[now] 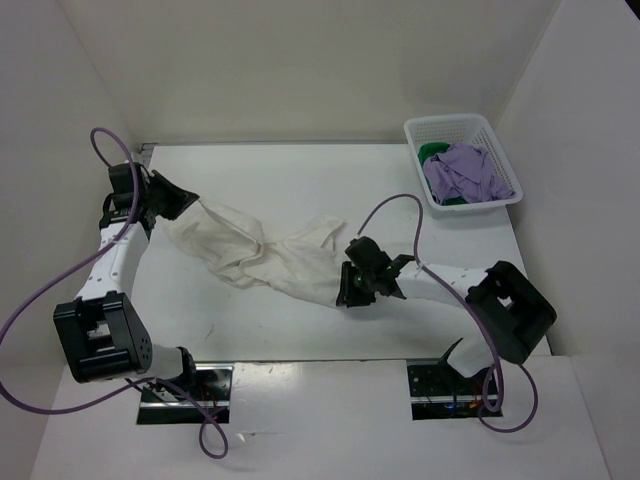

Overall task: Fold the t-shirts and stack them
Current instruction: Flatten out the tshirt

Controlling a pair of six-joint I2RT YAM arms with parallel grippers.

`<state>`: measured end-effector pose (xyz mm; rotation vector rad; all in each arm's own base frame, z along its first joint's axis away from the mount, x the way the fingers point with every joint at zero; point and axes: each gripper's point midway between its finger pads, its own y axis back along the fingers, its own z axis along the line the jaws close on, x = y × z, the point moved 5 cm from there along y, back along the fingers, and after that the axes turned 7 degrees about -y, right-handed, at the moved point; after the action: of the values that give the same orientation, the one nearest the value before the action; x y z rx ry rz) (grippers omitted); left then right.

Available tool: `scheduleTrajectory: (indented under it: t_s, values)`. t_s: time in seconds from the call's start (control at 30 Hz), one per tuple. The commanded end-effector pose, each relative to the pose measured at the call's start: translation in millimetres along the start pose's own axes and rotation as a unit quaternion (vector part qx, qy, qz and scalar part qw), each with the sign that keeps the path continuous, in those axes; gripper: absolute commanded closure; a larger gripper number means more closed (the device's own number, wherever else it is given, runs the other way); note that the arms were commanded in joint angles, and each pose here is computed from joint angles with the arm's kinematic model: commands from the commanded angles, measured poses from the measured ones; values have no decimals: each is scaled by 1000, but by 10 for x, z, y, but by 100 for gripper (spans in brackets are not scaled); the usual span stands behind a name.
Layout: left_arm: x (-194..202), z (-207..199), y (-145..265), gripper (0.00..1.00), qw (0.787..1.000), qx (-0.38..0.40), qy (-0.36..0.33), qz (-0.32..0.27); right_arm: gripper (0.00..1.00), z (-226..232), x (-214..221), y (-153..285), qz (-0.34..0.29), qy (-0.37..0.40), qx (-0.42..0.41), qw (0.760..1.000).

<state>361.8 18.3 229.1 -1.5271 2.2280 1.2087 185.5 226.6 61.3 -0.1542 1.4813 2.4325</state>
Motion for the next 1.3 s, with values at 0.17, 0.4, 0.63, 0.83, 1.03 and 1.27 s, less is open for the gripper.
scheduleTrajectory:
  t_s: [0.17, 0.4, 0.63, 0.83, 1.03, 1.27]
  values:
    - [-112, -81, -22, 100, 1000, 15, -8, -23, 100, 181, 27, 331, -4, 8, -10, 1000]
    - [-354, -426, 142, 100, 997, 50, -1, -55, 100, 1143, -618, 1639, -109, 22, -163, 980]
    - [-1217, -1760, 1133, 100, 964, 184, -64, -179, 100, 1929, -1380, 3593, -325, 53, -277, 903]
    - [-1620, -2087, 2019, 100, 935, 209, -79, -274, 100, 2093, -1479, 5219, -494, 35, -366, 788]
    - [-1902, -2191, 2497, 100, 911, 160, -89, -369, 100, 2020, -1460, 5730, -555, 1, -399, 730]
    - [-1888, -1720, 1621, 100, 943, 92, -83, -308, 100, 2035, -2231, 4786, -577, 7, -227, 785]
